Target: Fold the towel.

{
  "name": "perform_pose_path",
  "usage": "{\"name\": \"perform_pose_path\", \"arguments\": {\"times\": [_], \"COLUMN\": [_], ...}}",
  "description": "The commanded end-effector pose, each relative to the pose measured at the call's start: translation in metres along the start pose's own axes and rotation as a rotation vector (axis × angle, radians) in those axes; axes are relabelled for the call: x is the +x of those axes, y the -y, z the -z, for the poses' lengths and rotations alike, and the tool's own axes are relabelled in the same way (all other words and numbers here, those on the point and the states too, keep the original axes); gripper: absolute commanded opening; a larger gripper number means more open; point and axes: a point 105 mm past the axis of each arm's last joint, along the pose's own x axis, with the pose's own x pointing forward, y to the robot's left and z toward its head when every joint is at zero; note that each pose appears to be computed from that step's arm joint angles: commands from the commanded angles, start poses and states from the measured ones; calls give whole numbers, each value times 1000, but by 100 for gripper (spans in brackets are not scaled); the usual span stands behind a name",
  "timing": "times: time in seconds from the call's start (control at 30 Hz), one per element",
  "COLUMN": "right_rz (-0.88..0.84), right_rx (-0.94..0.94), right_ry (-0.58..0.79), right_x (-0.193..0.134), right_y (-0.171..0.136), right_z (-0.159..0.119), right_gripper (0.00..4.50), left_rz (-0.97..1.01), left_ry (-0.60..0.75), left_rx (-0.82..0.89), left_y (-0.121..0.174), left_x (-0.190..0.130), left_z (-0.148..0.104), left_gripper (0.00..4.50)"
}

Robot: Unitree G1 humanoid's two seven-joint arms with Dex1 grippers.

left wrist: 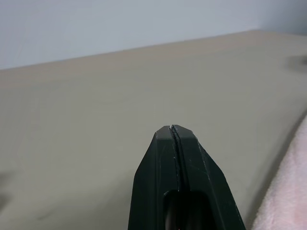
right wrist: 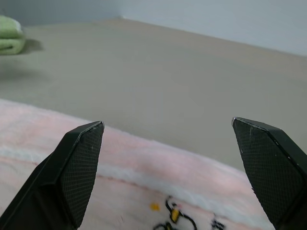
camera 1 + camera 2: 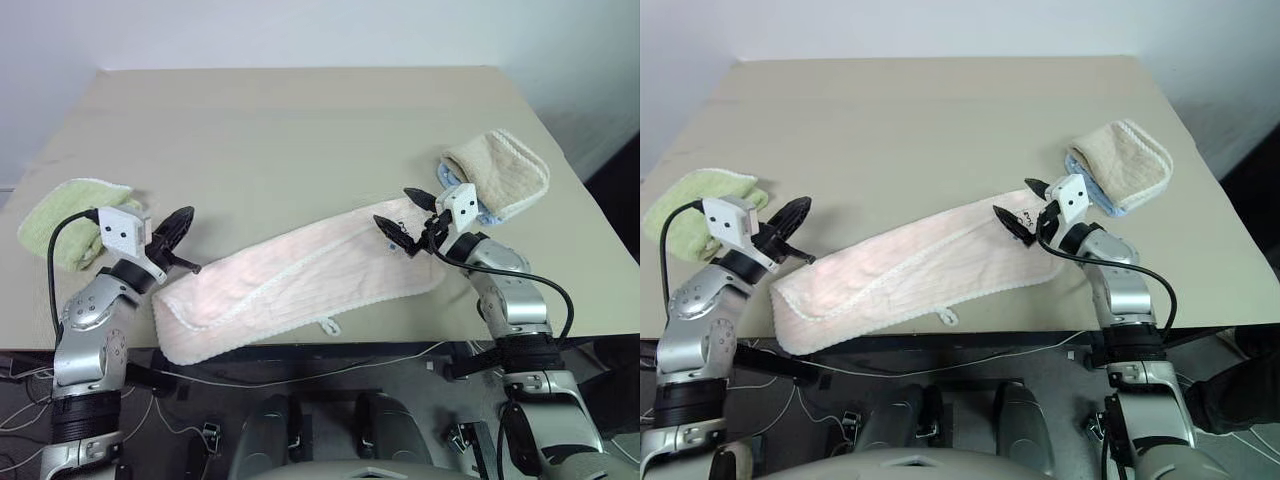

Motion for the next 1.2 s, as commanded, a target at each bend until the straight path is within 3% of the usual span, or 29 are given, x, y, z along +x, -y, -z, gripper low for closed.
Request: {"name": "perform_pose_path", "arguments": {"times": [0.03, 0.43, 0.7, 0.83, 0.97, 1.07, 1.2], "right_rz": [-5, 41, 44, 49, 34, 19, 14], "right_rx": [-32, -42, -38, -35, -38, -37, -26], "right_ry": [48, 73, 69, 49, 42, 44, 40], "right_x": [4, -7, -2, -9, 7, 14, 15], "right_y": [1, 4, 0, 7, 7, 4, 1], "right_z": [-12, -16, -13, -7, -7, -6, 0], "right_gripper": [448, 448, 448, 448, 448, 448, 450], "left_rz": [2, 55, 125, 193, 321, 459, 643], "left_ry": [56, 56, -7, -45, -145, -209, -293], "left_rx": [41, 66, 109, 147, 249, 233, 196], "left_y": [-4, -1, 2, 7, 4, 10, 26], "left_x": [4, 17, 5, -10, -43, -65, -87], "left_z": [-19, -19, -7, -3, -1, -3, -5], "left_gripper": [0, 0, 0, 0, 0, 0, 94]}}
